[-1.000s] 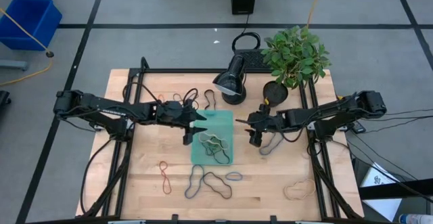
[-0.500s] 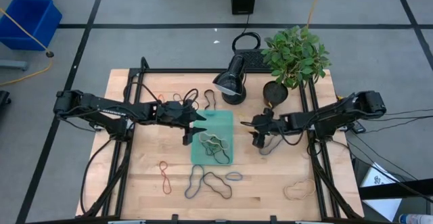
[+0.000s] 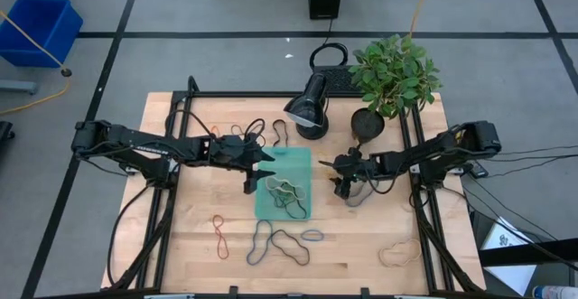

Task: Pick and place rubber bands into bin
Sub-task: Put the yellow rubber band into the basket

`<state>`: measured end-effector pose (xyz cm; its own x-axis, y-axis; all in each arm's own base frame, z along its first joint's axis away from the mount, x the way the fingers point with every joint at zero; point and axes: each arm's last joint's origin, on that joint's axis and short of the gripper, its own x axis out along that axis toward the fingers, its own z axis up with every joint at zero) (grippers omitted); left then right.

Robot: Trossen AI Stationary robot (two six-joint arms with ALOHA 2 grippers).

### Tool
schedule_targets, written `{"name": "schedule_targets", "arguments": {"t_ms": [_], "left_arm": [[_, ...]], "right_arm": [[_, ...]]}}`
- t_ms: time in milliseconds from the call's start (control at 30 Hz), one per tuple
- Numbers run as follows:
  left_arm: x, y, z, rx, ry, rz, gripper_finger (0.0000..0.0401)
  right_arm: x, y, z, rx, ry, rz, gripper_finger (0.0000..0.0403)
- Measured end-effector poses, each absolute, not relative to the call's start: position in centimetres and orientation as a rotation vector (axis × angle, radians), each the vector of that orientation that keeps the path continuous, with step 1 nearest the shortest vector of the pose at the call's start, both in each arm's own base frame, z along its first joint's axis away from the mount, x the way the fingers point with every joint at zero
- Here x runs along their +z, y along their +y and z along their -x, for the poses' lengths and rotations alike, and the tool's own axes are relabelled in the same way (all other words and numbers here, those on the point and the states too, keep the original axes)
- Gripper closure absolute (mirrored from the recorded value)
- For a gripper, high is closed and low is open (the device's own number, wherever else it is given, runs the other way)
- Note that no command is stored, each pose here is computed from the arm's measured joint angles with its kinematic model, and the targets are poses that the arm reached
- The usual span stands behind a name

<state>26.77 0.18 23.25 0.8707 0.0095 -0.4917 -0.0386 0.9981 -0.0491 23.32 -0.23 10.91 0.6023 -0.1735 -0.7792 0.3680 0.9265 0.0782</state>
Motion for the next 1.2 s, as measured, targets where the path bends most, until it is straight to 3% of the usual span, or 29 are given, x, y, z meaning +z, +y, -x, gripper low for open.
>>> {"name": "schedule_targets", "arguments": {"t_ms": [867,1200], "left_arm": [[23.1,0.2,-26.7,0.026,0.527,0.069,0.0183],[23.1,0.2,-26.7,0.026,0.528,0.069,0.0181]], "right_arm": [[10.2,-0.2,-23.3,-0.294,0.921,-0.170,0.0185],[9.6,-0.2,-22.5,-0.303,1.021,-0.166,0.0282]]}}
